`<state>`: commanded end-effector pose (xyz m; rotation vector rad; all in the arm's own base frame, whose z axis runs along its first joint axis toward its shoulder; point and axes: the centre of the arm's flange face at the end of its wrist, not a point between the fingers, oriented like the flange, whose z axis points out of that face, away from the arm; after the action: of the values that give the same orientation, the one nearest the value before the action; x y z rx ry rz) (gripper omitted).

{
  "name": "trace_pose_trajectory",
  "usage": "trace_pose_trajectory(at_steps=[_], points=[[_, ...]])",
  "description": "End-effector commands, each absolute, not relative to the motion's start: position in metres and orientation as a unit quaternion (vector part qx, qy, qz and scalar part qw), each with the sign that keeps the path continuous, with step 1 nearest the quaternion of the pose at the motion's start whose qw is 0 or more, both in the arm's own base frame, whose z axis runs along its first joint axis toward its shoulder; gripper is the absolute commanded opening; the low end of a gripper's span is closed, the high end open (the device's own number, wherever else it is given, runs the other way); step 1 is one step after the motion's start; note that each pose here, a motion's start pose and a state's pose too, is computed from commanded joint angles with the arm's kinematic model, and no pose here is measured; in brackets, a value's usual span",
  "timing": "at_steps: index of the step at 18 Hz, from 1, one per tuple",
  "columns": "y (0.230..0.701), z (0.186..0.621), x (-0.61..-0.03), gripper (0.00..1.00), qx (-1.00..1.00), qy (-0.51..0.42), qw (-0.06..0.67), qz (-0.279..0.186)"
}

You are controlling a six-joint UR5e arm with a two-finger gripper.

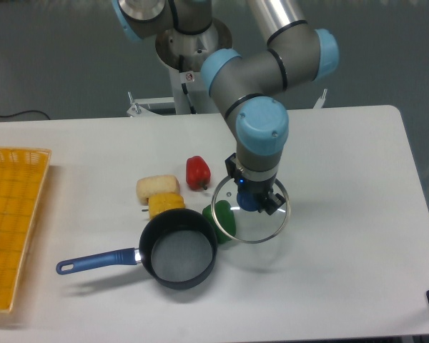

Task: Place the lid on the table
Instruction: 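Carry the glass lid away from the saucepan, moving past the green pepper, then lower the held glass lid flat onto the bare table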

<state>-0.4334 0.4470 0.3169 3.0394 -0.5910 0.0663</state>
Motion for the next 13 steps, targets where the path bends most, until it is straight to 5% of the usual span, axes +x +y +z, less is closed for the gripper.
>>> trace_pose_trajectory(at_steps=[13], points=[[0.42,0.256,-0.478,0.43,0.98,-0.196,0.016,-0.013]])
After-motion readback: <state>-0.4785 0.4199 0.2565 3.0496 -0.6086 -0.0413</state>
